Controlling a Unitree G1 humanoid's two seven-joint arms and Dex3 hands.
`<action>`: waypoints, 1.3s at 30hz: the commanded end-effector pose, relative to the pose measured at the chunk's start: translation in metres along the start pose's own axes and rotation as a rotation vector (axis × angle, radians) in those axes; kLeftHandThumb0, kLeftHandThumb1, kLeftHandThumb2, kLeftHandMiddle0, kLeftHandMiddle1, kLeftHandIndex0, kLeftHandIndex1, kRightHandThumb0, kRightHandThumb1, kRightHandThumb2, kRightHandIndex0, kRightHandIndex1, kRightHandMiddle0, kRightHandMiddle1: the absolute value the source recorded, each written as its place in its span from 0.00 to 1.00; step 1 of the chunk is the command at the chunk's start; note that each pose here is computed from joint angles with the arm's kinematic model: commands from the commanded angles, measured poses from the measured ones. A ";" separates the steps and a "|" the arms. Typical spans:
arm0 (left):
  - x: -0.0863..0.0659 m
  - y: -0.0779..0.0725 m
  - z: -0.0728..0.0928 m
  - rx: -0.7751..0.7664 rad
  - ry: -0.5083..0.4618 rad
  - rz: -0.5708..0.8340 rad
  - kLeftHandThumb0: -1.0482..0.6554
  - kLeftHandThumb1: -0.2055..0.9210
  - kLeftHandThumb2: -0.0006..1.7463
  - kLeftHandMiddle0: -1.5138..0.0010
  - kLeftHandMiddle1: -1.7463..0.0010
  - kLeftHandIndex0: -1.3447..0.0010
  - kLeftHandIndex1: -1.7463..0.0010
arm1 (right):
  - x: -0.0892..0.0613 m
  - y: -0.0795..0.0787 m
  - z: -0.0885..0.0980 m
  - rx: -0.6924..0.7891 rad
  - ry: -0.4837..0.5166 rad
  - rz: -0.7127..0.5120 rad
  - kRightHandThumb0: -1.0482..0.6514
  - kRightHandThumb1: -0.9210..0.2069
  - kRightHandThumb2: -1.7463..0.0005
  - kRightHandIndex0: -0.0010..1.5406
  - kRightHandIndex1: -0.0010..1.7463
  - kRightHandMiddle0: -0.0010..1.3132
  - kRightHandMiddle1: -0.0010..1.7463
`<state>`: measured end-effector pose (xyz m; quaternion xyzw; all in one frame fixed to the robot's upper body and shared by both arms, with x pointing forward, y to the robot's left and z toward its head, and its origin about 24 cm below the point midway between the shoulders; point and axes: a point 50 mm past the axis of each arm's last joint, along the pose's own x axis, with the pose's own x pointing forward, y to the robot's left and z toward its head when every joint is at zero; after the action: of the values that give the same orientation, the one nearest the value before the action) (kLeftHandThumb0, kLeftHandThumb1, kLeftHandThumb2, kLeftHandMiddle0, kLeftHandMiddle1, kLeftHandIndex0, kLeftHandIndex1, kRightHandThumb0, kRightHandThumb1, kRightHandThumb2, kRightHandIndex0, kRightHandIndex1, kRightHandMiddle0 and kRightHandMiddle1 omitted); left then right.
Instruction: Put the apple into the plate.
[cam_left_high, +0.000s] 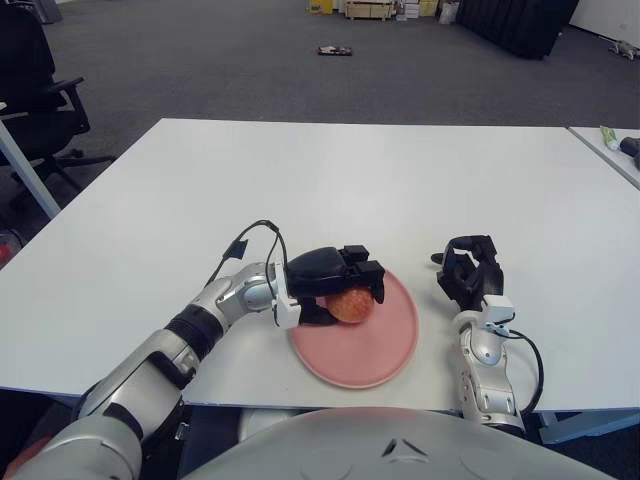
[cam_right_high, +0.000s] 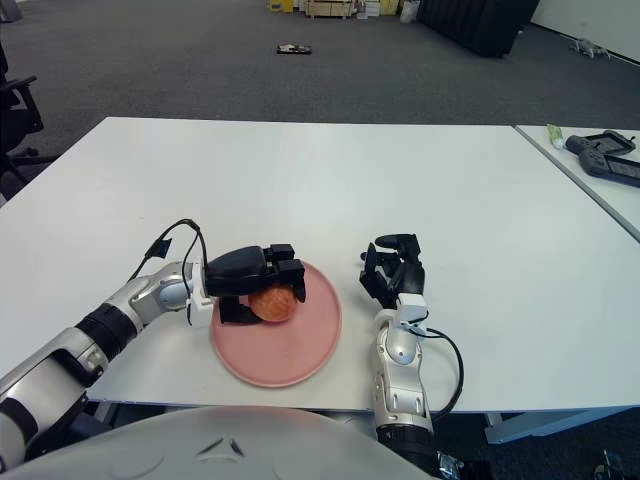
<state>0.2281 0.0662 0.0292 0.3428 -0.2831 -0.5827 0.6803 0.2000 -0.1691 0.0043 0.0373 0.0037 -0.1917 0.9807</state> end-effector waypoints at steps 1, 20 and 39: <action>-0.003 -0.012 -0.005 -0.050 0.021 -0.107 0.13 0.98 0.41 0.99 0.70 0.99 0.58 | 0.001 0.004 0.003 0.047 0.000 -0.020 0.40 0.15 0.56 0.36 0.73 0.22 1.00; -0.005 -0.004 -0.005 -0.143 0.028 -0.181 0.00 1.00 0.50 1.00 1.00 1.00 1.00 | 0.000 0.005 0.003 0.052 0.007 -0.027 0.40 0.13 0.58 0.36 0.72 0.21 1.00; -0.021 0.039 0.005 -0.090 -0.035 0.048 0.00 1.00 0.53 1.00 1.00 1.00 1.00 | 0.000 0.005 0.004 0.054 -0.004 -0.012 0.40 0.11 0.60 0.35 0.72 0.20 1.00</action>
<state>0.2387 0.0872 0.0513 0.3019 -0.2520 -0.5985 0.6980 0.1998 -0.1695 0.0038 0.0405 0.0077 -0.1966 0.9796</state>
